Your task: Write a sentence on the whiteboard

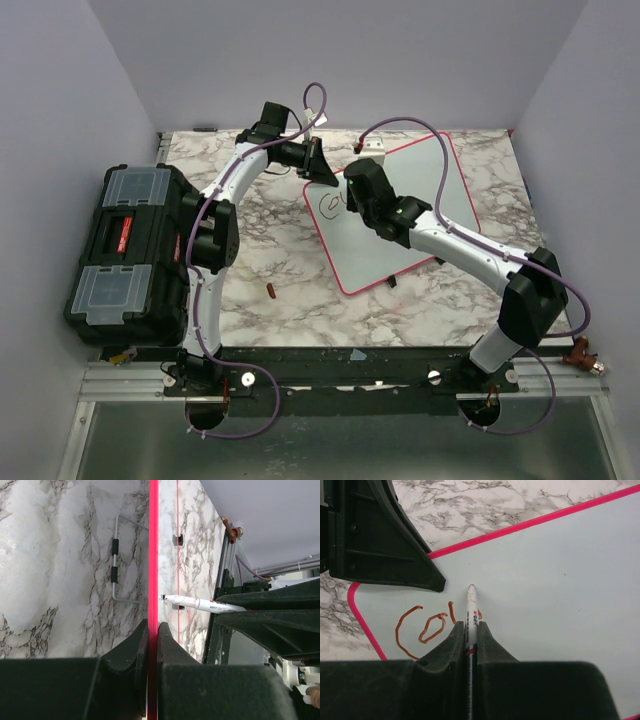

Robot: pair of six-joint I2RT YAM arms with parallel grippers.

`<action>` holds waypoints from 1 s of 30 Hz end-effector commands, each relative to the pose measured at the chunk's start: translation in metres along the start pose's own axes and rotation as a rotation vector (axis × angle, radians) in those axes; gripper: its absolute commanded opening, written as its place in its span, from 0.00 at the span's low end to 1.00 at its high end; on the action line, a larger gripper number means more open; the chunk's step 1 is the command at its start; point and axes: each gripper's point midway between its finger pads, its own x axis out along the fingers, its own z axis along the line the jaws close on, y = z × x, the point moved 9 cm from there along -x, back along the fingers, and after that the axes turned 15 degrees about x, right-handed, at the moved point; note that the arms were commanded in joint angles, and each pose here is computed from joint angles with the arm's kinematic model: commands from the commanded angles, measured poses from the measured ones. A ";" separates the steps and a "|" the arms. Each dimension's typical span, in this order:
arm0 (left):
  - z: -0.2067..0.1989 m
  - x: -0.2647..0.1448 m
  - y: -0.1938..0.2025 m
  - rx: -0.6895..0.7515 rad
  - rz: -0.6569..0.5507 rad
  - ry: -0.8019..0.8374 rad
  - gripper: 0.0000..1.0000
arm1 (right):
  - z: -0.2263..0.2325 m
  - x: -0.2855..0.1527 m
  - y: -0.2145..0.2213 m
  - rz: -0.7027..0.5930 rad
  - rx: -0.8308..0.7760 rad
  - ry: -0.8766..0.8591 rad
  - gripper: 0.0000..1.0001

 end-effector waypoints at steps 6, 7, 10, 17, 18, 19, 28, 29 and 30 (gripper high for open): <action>0.001 0.001 -0.005 0.164 -0.009 -0.023 0.00 | -0.007 0.005 0.009 0.022 -0.012 0.030 0.01; 0.000 0.001 -0.006 0.164 -0.010 -0.023 0.00 | -0.008 0.004 0.011 0.028 -0.011 0.030 0.01; 0.001 0.001 -0.006 0.165 -0.010 -0.023 0.00 | -0.011 0.001 0.016 0.047 -0.004 0.022 0.01; 0.000 0.001 -0.006 0.163 -0.009 -0.022 0.00 | -0.019 -0.006 0.028 0.094 0.007 0.005 0.01; 0.000 0.001 -0.005 0.162 -0.008 -0.022 0.00 | -0.020 -0.008 0.029 0.099 0.006 0.003 0.01; 0.000 0.001 -0.005 0.162 -0.009 -0.022 0.00 | -0.020 -0.009 0.029 0.102 0.006 -0.001 0.01; -0.001 0.000 -0.005 0.160 -0.007 -0.024 0.00 | -0.030 -0.016 0.035 0.118 -0.006 0.022 0.01; -0.001 0.000 -0.005 0.160 -0.007 -0.024 0.00 | -0.031 -0.016 0.035 0.119 -0.007 0.027 0.01; -0.001 0.000 -0.005 0.158 -0.007 -0.023 0.00 | -0.032 -0.016 0.035 0.117 -0.012 0.034 0.01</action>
